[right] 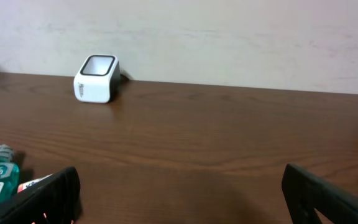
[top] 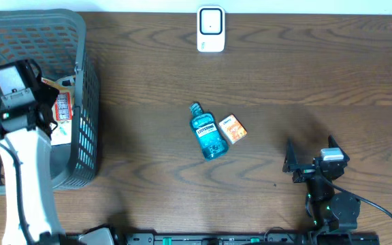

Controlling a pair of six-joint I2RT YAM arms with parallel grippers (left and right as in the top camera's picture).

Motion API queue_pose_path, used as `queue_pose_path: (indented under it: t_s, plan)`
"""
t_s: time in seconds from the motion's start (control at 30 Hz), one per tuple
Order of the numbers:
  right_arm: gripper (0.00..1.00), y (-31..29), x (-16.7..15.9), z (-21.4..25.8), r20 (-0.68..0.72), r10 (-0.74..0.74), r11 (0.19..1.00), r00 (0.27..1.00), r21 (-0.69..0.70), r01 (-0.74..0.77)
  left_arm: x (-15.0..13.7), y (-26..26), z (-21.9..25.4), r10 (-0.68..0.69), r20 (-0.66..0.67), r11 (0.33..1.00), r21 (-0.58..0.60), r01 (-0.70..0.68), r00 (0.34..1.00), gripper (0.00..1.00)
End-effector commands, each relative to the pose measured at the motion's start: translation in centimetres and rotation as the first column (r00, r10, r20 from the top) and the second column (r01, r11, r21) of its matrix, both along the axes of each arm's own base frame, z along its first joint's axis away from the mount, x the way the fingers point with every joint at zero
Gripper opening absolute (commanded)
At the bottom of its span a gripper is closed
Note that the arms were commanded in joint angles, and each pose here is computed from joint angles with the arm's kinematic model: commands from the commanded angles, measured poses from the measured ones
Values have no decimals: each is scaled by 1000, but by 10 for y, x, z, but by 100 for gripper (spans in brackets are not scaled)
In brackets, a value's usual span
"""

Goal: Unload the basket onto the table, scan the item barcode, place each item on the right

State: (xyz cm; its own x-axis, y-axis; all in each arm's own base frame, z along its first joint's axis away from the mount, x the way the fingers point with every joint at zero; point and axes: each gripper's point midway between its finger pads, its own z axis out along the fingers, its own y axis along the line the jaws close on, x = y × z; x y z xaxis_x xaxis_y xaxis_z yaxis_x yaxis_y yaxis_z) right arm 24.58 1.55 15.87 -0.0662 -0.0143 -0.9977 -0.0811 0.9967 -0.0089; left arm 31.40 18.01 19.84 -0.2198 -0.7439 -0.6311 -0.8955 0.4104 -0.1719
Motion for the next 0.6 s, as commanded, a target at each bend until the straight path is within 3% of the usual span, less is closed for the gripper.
queue_pose_path:
  t_s: [0.0, 0.17, 0.3, 0.4, 0.57]
  plan:
    - [99, 0, 0, -2, -4, 0, 1000, 1000, -15, 0, 2, 5, -28, 17, -51, 997, -77, -21, 999, 98]
    - [99, 0, 0, -2, -4, 0, 1000, 1000, -15, 0, 8, 2, -69, -9, -92, 973, -229, -12, 996, 98]
    - [99, 0, 0, -2, -4, 0, 1000, 1000, -15, 0, 8, 6, -103, -36, -170, 959, -284, -14, 985, 98]
    - [99, 0, 0, -2, -4, 0, 1000, 1000, -15, 0, 23, 2, -119, -251, -203, 942, -275, 190, 947, 98]
    - [99, 0, 0, -2, -4, 0, 1000, 1000, -15, 0, 29, 6, -148, -394, -287, 909, -265, 323, 873, 98]
